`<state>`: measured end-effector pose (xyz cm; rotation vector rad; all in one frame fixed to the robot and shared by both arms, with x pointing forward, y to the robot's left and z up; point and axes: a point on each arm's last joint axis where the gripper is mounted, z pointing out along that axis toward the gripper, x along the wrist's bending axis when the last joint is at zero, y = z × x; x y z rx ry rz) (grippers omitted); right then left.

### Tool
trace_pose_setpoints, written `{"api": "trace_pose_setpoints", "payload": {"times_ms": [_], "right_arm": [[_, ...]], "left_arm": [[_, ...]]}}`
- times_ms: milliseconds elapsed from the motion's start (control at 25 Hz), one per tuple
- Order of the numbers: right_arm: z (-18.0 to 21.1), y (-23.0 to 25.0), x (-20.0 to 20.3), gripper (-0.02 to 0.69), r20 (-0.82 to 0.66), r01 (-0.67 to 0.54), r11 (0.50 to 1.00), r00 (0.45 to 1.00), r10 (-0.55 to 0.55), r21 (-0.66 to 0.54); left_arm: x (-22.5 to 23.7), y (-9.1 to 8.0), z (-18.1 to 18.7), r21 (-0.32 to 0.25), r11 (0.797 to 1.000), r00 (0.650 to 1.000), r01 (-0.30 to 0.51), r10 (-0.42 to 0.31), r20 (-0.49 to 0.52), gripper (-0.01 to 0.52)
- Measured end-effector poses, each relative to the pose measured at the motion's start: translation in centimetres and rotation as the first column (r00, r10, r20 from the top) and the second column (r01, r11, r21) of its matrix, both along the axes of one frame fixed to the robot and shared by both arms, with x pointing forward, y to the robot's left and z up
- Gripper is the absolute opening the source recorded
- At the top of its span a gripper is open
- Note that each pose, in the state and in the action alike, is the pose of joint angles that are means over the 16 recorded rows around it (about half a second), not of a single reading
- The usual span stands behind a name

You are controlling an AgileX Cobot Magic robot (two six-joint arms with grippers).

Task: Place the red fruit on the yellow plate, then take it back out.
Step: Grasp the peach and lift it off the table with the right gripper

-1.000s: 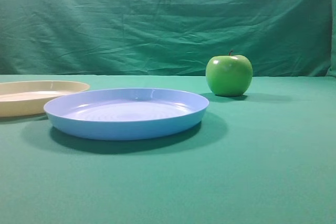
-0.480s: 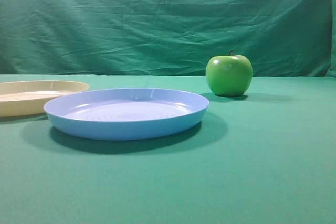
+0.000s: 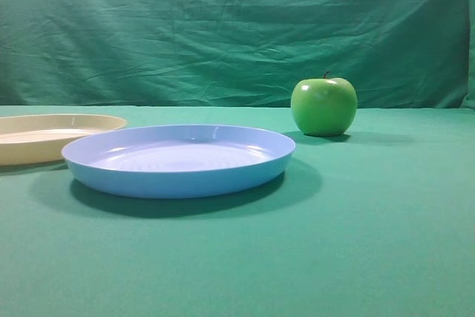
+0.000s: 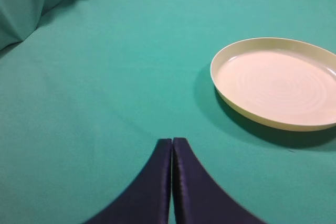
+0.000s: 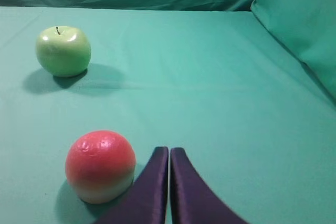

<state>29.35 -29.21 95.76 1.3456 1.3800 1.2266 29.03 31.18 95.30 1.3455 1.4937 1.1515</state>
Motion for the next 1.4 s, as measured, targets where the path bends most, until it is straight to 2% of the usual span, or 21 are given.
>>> {"api": "trace_pose_setpoints", "payload": {"times_ms": [240,400,560,760,920,1160,1280,1400], "right_arm": [[1.4,0.2,0.0,0.0,0.062,-0.008,0.983,0.998,-0.004,0.181],[3.2,0.5,0.0,0.0,0.052,-0.031,0.967,0.998,0.019,0.252],[5.2,1.1,0.3,0.0,-0.037,-0.067,0.966,0.996,0.079,0.251],[7.8,1.7,1.6,0.0,-0.22,-0.12,0.977,0.963,0.157,0.174],[8.7,2.1,3.6,0.0,-0.405,-0.156,0.979,0.893,0.197,0.133],[7.9,2.4,6.6,0.006,-0.638,-0.194,0.974,0.737,0.223,0.117],[7.1,2.6,7.9,0.039,-0.713,-0.218,0.969,0.661,0.235,0.116],[6.5,2.9,9.2,0.11,-0.765,-0.253,0.961,0.595,0.247,0.113]], "left_arm": [[0.0,0.0,0.0,0.0,1.0,1.0,0.0,0.0,0.0,0.0],[0.0,0.0,0.0,0.0,1.0,1.0,0.0,0.0,0.0,0.0],[0.0,0.0,0.0,0.0,1.0,1.0,0.0,0.0,0.0,0.0],[0.0,0.0,0.0,0.0,1.0,1.0,0.0,0.0,0.0,0.0],[0.0,0.0,0.0,0.0,1.0,1.0,0.0,0.0,0.0,0.0],[0.0,0.0,0.0,0.0,1.0,1.0,0.0,0.0,0.0,0.0],[0.0,0.0,0.0,0.0,1.0,1.0,0.0,0.0,0.0,0.0],[0.0,0.0,0.0,0.0,1.0,1.0,0.0,0.0,0.0,0.0]]}}
